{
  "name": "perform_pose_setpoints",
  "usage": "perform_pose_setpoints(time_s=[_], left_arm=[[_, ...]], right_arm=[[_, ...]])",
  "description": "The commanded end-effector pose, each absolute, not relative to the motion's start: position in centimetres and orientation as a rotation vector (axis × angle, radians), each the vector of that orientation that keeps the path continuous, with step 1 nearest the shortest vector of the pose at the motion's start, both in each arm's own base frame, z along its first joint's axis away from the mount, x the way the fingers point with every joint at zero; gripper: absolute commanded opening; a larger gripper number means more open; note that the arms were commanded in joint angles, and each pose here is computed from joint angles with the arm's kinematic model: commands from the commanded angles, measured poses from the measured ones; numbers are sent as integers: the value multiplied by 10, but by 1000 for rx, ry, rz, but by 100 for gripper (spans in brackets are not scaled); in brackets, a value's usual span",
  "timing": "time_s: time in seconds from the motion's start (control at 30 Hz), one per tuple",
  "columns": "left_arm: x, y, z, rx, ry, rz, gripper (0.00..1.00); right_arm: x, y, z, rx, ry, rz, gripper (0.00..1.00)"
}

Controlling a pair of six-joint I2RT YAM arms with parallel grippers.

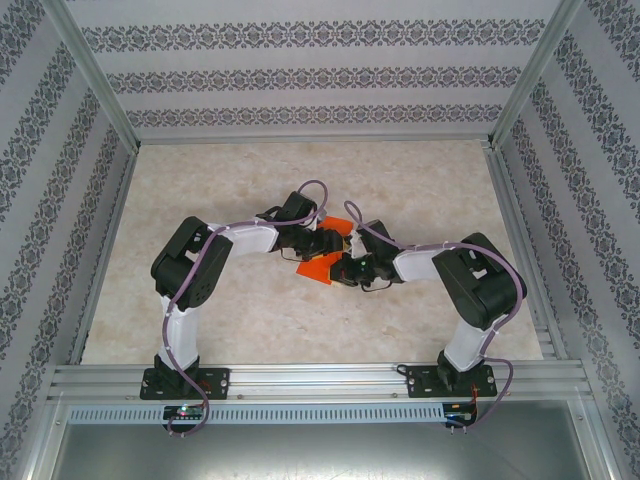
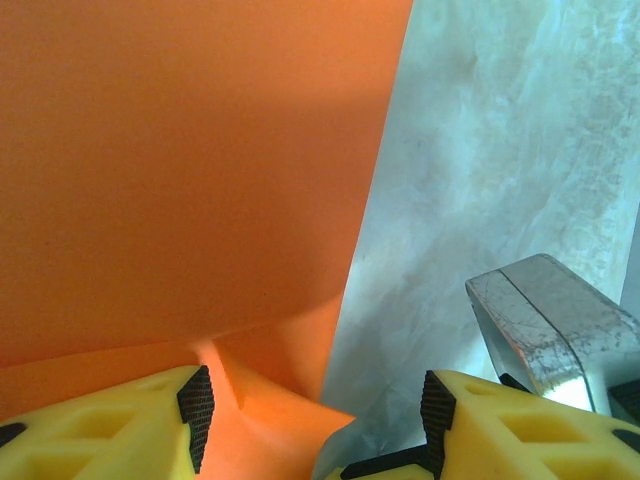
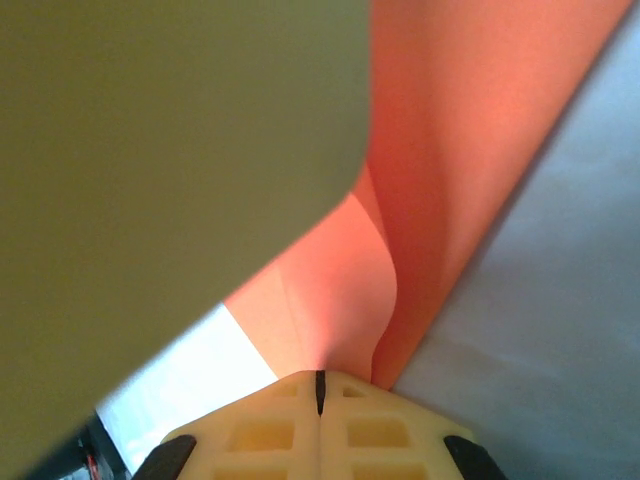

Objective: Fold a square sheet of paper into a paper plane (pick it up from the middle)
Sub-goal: Fold the triangle a second time at the center of the table.

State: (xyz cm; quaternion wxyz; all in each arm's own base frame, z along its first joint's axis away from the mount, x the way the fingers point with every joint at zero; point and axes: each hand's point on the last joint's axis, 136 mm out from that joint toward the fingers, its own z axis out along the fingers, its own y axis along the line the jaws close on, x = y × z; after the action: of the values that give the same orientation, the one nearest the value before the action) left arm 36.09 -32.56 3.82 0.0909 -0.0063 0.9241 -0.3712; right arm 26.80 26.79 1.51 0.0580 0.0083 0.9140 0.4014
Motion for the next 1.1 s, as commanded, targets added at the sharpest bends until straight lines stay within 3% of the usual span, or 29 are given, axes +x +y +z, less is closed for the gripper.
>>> perform_pose_setpoints(time_s=[0.0,0.27,0.8,1.07], left_arm=[[356,-311,26,-82,2805,-1056,61],[369,-309,39,-60,2776,-1086,61],[396,-296,66,52,2743,-1078,60],[376,-294,86,121,2731,-1114,53]], right_arm=[[246,246,-20,25,2936,996,0],[234,231,-35,-6,3026,850,0],[230,229,-35,-30,3038,817,0],[232,231,-33,-46,3032,828,0]])
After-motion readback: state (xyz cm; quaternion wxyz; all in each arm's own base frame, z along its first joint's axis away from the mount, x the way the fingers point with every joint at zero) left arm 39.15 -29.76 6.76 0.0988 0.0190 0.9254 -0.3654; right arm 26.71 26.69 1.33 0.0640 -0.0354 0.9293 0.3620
